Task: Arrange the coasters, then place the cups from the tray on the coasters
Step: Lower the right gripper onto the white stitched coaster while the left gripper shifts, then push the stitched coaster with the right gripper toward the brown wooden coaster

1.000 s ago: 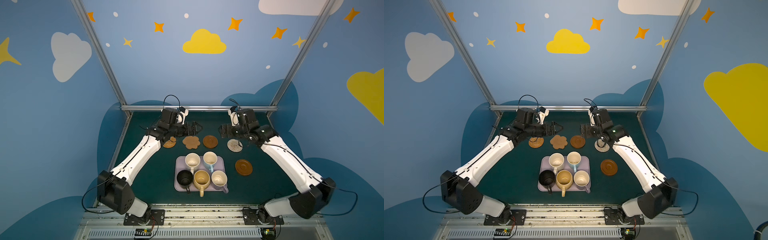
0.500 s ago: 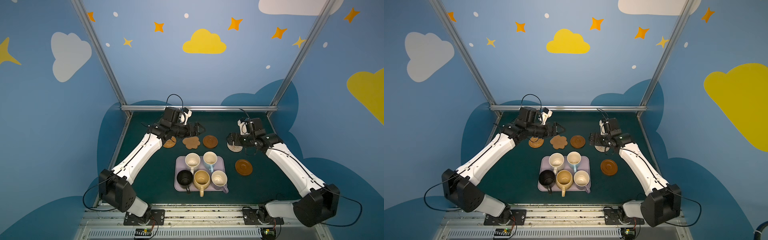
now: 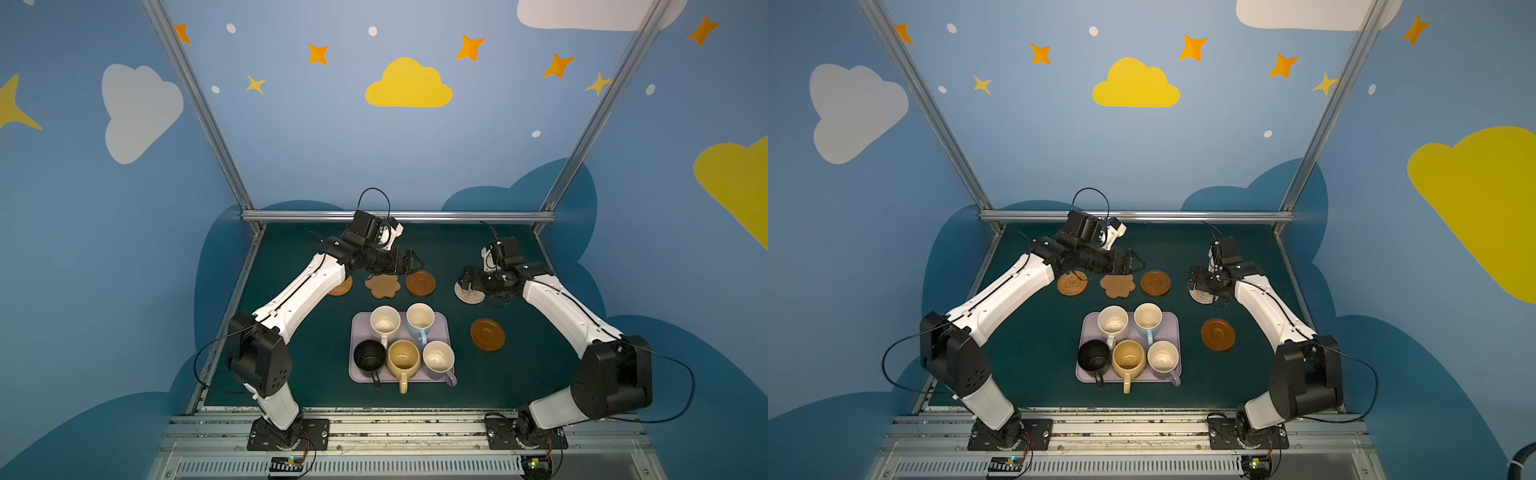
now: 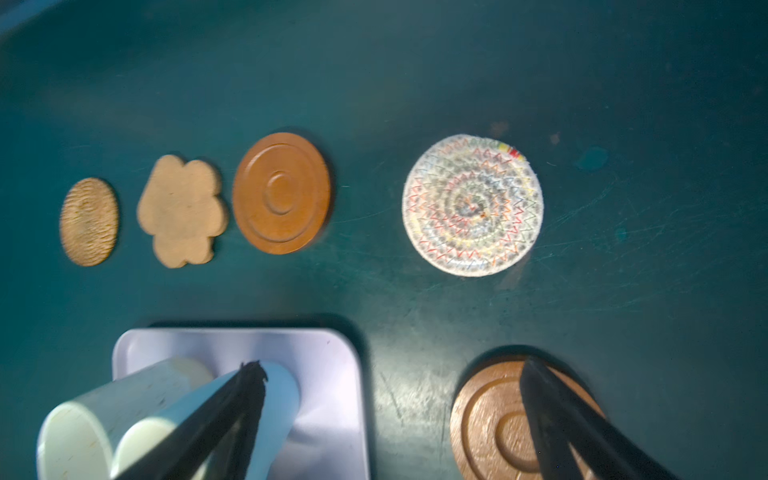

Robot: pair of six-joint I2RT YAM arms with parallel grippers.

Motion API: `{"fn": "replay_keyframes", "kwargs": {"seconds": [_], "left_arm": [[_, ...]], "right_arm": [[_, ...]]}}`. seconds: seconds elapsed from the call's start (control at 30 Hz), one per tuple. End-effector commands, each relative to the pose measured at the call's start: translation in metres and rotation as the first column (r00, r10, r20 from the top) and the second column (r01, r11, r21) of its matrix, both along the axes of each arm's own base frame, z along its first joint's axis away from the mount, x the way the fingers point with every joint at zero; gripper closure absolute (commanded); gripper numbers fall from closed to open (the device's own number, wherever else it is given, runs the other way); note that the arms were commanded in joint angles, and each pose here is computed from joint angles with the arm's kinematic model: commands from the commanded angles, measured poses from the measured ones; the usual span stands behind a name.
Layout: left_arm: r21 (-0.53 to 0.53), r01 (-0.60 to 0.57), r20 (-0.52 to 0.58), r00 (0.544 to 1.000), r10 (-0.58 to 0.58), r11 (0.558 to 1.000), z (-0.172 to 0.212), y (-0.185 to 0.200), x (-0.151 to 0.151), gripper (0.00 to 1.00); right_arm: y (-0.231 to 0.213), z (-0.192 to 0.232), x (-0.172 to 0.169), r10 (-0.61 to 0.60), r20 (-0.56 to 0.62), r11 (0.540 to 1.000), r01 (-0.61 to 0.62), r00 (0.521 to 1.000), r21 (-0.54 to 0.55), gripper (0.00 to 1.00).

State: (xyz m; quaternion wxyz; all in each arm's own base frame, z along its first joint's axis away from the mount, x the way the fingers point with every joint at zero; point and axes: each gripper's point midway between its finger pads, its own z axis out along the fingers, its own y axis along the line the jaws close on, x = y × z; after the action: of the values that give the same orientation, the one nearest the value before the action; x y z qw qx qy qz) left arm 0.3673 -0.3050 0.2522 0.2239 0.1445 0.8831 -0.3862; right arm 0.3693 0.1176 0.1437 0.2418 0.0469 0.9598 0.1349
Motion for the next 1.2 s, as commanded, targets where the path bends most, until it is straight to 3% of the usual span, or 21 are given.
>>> {"fn": "replay_keyframes", "kwargs": {"seconds": [0.0,0.17,0.27,0.43,0.63,0.87,1.03,1.17], "left_arm": [[-0.010,0.028,0.057,0.998,-0.027,1.000,0.007,-0.011,0.010,0.00],[0.008,0.014,0.060,0.998,-0.015,1.000,-0.002,-0.019,0.021,0.00],[0.063,-0.025,0.079,0.997,0.020,0.998,-0.011,-0.019,0.028,0.00],[0.051,-0.006,0.082,0.997,0.002,0.999,-0.016,-0.025,0.030,0.00],[0.049,-0.034,0.088,0.996,0.029,0.998,-0.020,-0.025,0.035,0.00],[0.071,-0.074,0.074,0.995,0.068,0.995,-0.024,-0.019,0.039,0.00],[0.049,-0.061,0.056,0.997,0.059,0.997,-0.026,-0.024,0.038,0.00],[0.044,-0.058,0.048,0.997,0.056,0.997,-0.027,-0.024,0.036,0.00]], "right_arm": [[-0.009,-0.021,0.007,-0.046,-0.034,0.999,0.046,0.998,0.008,0.05],[-0.021,-0.048,0.016,-0.081,-0.131,0.995,0.089,0.988,0.055,0.05],[-0.025,-0.058,0.020,-0.083,-0.151,0.995,0.089,0.985,0.034,0.05],[-0.034,-0.078,0.023,-0.105,-0.206,0.994,0.111,0.973,0.019,0.11],[-0.038,-0.098,0.030,-0.113,-0.244,0.993,0.118,0.963,0.005,0.22],[-0.056,-0.111,0.033,-0.191,-0.262,0.980,0.170,0.946,-0.100,0.38],[-0.064,-0.112,0.033,-0.218,-0.256,0.971,0.185,0.942,-0.150,0.44],[-0.058,-0.116,0.036,-0.197,-0.271,0.978,0.170,0.942,-0.120,0.49]]}}
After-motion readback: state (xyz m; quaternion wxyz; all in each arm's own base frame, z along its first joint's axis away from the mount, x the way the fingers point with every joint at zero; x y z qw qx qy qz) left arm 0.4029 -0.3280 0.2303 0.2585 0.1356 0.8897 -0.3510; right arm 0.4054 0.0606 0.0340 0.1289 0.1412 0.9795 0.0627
